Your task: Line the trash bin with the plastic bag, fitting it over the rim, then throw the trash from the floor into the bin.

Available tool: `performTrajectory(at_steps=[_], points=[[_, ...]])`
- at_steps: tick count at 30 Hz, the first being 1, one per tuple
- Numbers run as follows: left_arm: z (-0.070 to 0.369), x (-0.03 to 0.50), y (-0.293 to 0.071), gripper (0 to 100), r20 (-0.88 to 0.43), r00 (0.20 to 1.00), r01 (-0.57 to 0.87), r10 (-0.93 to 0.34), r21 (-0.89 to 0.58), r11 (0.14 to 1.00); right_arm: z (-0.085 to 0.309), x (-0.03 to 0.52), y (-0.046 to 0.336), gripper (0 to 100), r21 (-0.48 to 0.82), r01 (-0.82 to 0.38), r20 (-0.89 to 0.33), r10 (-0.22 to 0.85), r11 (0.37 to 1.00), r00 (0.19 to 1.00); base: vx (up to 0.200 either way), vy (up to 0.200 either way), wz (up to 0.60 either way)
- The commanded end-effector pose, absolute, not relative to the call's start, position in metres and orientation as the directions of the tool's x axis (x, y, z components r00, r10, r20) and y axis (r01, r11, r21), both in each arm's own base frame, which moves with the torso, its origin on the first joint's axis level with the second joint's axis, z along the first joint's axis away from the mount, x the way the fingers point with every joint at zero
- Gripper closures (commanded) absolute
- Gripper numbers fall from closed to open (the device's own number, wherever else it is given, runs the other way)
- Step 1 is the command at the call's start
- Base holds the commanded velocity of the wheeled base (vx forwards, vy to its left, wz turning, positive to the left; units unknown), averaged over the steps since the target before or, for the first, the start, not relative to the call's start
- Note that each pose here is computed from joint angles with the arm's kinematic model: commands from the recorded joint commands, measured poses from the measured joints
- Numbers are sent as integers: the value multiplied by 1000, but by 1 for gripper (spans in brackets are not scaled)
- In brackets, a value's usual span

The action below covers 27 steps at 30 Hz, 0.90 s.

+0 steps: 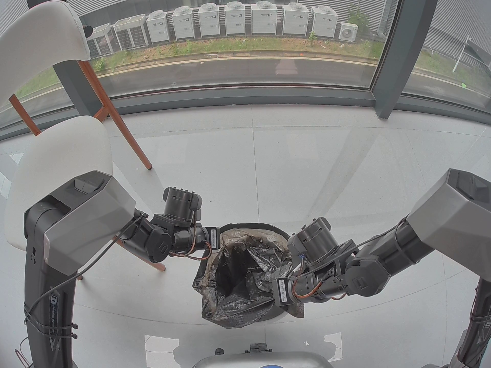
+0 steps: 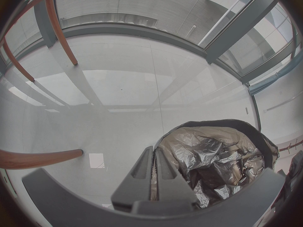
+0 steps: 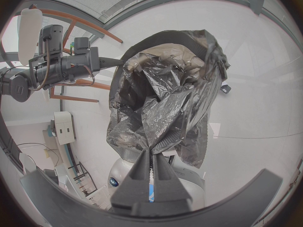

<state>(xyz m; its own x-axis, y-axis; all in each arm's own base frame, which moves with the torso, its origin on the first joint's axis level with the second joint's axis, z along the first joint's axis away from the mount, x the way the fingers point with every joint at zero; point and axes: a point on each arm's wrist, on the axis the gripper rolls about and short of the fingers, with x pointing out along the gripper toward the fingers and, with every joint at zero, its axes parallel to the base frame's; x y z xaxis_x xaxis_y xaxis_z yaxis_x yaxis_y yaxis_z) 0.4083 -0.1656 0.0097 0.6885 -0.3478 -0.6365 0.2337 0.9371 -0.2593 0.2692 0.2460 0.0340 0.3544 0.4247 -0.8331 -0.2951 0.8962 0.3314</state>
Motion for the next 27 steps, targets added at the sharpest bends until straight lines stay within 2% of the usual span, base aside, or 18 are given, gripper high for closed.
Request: performTrajectory(at_steps=[1,8,11,15,16,23,27], points=[[9,407,-165,100,-639,687,233,-347,-259,937,40,269,251,100,342,-311,-821,442,887,361,0,0,0],[4,404,-164,100,-655,672,229,-344,-258,939,48,258,259,100,345,-344,-818,460,873,347,0,0,0],[3,402,-164,100,-659,669,230,-344,-257,939,48,250,258,100,343,-348,-843,449,873,296,0,0,0],[3,403,-164,100,-657,670,230,-345,-257,938,49,253,258,100,347,-354,-837,457,868,301,0,0,0],[2,403,-164,100,-659,669,230,-344,-257,939,50,254,258,0,349,-358,-832,462,866,308,0,0,0],[1,402,-163,100,-663,666,226,-342,-258,940,77,250,253,0,414,-361,-791,526,836,312,0,0,0],[2,403,-163,100,-661,668,224,-342,-259,940,78,246,229,0,399,-284,-838,472,872,273,0,0,0]])
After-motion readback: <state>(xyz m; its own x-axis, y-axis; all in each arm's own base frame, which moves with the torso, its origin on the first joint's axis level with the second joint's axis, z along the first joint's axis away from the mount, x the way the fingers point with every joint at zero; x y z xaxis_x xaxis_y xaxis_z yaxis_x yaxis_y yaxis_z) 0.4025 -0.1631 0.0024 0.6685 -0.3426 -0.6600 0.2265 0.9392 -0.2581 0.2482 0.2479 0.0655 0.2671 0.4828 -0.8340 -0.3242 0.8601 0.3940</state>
